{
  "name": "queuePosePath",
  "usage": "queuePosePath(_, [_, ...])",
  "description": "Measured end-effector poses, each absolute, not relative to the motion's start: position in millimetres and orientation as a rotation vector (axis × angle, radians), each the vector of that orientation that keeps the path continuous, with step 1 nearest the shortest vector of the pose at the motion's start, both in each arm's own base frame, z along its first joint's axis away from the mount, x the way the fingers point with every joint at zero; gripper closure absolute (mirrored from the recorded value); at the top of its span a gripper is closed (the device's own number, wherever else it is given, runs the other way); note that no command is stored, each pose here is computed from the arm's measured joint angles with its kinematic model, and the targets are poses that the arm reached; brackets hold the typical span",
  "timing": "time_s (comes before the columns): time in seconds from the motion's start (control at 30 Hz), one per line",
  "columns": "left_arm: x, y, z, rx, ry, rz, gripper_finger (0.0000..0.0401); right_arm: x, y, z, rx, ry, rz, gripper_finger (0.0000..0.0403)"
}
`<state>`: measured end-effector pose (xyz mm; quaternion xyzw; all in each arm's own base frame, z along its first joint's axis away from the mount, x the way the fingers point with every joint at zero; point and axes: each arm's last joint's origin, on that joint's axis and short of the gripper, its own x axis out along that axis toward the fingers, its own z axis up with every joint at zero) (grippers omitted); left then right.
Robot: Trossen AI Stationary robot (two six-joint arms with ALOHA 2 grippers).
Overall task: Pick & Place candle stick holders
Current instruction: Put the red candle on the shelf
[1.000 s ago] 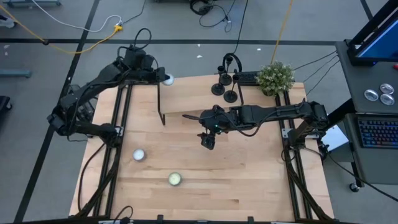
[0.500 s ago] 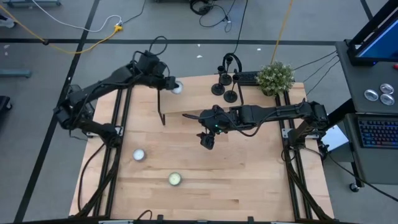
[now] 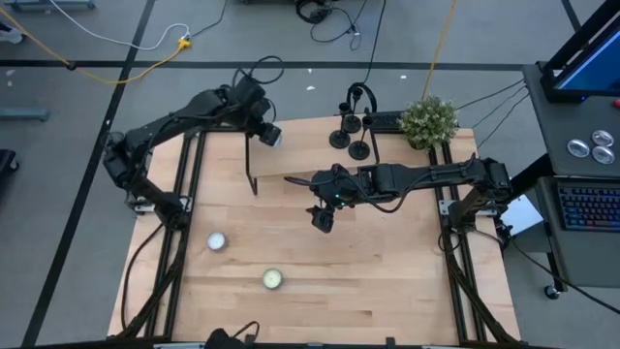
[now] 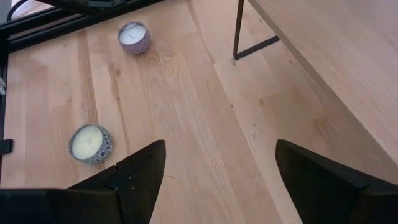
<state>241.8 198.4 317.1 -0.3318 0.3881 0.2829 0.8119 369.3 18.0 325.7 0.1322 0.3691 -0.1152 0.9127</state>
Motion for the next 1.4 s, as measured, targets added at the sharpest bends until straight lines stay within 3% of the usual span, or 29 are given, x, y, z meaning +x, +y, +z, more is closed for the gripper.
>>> queuePosePath(0.17, [249, 207, 320, -0.643, 0.933, 0.648, 0.0233, 369, 18, 326, 0.275, 0.76, -0.239, 0.011])
queuePosePath(0.43, [256, 216, 307, -0.626, 1.009, 0.643, 0.0255, 369, 18, 326, 0.275, 0.76, -0.239, 0.011])
queuePosePath(0.73, [245, 226, 307, -0.655, 1.013, 0.681, 0.0223, 369, 18, 326, 0.275, 0.76, -0.239, 0.011])
queuePosePath(1.4, [236, 235, 307, -0.647, 1.014, 0.696, 0.0219, 369, 18, 326, 0.286, 0.759, -0.243, 0.011])
